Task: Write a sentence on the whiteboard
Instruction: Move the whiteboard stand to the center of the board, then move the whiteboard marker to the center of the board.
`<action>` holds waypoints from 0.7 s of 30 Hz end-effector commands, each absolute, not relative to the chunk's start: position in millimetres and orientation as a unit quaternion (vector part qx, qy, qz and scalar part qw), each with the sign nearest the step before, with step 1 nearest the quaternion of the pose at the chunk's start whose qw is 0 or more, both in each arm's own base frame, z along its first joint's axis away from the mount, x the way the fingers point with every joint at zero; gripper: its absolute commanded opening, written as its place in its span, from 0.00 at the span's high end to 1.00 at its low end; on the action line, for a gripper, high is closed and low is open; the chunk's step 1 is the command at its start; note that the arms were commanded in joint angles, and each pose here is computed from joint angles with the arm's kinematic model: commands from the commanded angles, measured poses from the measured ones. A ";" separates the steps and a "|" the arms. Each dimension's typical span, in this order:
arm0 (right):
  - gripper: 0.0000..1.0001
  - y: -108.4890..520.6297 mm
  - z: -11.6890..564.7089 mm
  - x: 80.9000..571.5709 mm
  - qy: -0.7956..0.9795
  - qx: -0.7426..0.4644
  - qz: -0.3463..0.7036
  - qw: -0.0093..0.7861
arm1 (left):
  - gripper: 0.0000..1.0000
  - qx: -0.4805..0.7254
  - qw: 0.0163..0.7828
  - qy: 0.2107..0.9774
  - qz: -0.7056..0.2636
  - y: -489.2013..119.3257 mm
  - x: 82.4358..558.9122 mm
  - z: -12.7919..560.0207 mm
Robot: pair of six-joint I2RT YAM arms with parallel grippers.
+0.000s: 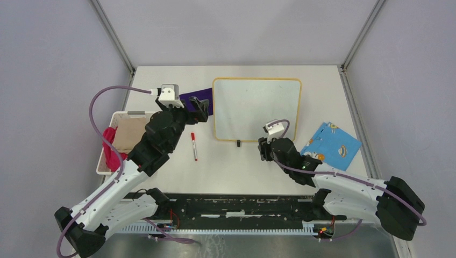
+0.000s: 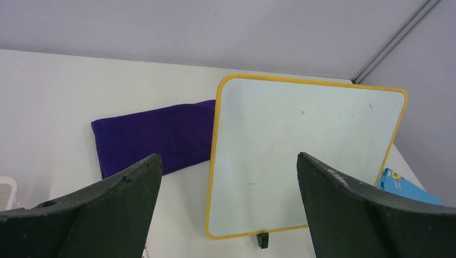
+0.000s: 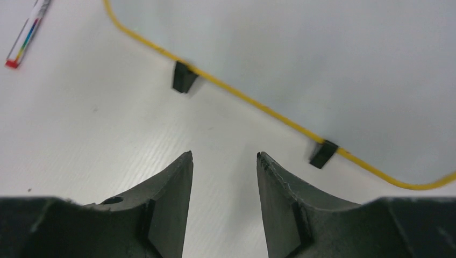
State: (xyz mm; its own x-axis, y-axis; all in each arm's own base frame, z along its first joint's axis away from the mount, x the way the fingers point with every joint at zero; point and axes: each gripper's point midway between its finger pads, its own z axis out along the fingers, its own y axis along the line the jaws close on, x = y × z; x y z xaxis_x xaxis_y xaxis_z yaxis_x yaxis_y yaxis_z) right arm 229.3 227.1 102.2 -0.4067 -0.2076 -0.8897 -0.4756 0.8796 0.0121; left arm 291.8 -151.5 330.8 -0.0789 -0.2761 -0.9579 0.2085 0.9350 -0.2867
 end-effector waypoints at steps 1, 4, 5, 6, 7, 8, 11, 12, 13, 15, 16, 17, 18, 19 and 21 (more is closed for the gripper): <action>0.48 287.6 124.2 216.4 0.802 -0.262 0.165 0.511 | 0.01 -0.092 0.720 0.665 -0.178 -121.2 281.6 361.2; 0.48 329.2 123.1 210.6 0.797 -0.292 0.176 0.499 | 0.00 -0.115 0.730 0.653 -0.167 -107.1 277.1 367.0; 0.48 341.4 118.8 210.4 0.799 -0.299 0.174 0.492 | 0.00 -0.118 0.732 0.651 -0.165 -105.1 276.0 368.5; 0.48 356.8 124.6 210.7 0.796 -0.303 0.183 0.491 | 0.00 -0.121 0.733 0.650 -0.163 -102.9 275.3 369.2; 0.49 372.4 126.0 211.6 0.795 -0.308 0.187 0.487 | 0.00 -0.126 0.734 0.648 -0.160 -100.5 274.7 370.3; 0.49 384.1 126.5 212.4 0.796 -0.309 0.188 0.485 | 0.00 -0.130 0.735 0.647 -0.158 -98.4 274.0 371.4; 0.54 426.2 119.7 221.7 0.818 -0.306 0.171 0.456 | 0.00 -0.148 0.741 0.639 -0.148 -86.7 268.9 375.8; 0.55 434.5 118.0 221.8 0.820 -0.309 0.169 0.451 | 0.00 -0.151 0.743 0.636 -0.146 -84.4 267.6 377.4; 0.55 443.4 117.5 222.5 0.820 -0.311 0.171 0.449 | 0.00 -0.152 0.744 0.635 -0.146 -83.4 266.4 378.1; 0.55 459.7 116.3 221.6 0.819 -0.314 0.181 0.444 | 0.00 -0.155 0.745 0.632 -0.147 -81.7 264.5 380.2; 0.56 466.8 113.2 222.9 0.821 -0.314 0.184 0.440 | 0.00 -0.156 0.746 0.631 -0.147 -81.1 263.7 380.9; 0.56 473.1 111.0 223.6 0.823 -0.315 0.184 0.436 | 0.00 -0.156 0.746 0.630 -0.148 -80.8 263.1 381.8; 0.56 480.6 107.7 224.6 0.825 -0.319 0.181 0.430 | 0.00 -0.158 0.747 0.629 -0.148 -79.8 262.4 382.5; 0.57 486.1 104.5 225.8 0.828 -0.322 0.178 0.424 | 0.00 -0.159 0.748 0.628 -0.148 -78.5 261.6 383.4; 0.57 496.9 97.0 227.3 0.832 -0.328 0.175 0.412 | 0.00 -0.162 0.749 0.625 -0.147 -76.5 260.4 384.6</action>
State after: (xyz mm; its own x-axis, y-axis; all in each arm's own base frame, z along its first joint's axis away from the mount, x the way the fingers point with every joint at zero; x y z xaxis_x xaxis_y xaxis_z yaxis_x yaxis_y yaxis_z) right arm 228.4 477.5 101.8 -0.4135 -0.3799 -0.8275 -0.6842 0.7293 0.0070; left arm 264.2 -86.8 368.1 0.1143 -0.3900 -0.9137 0.0365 0.9207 -0.3885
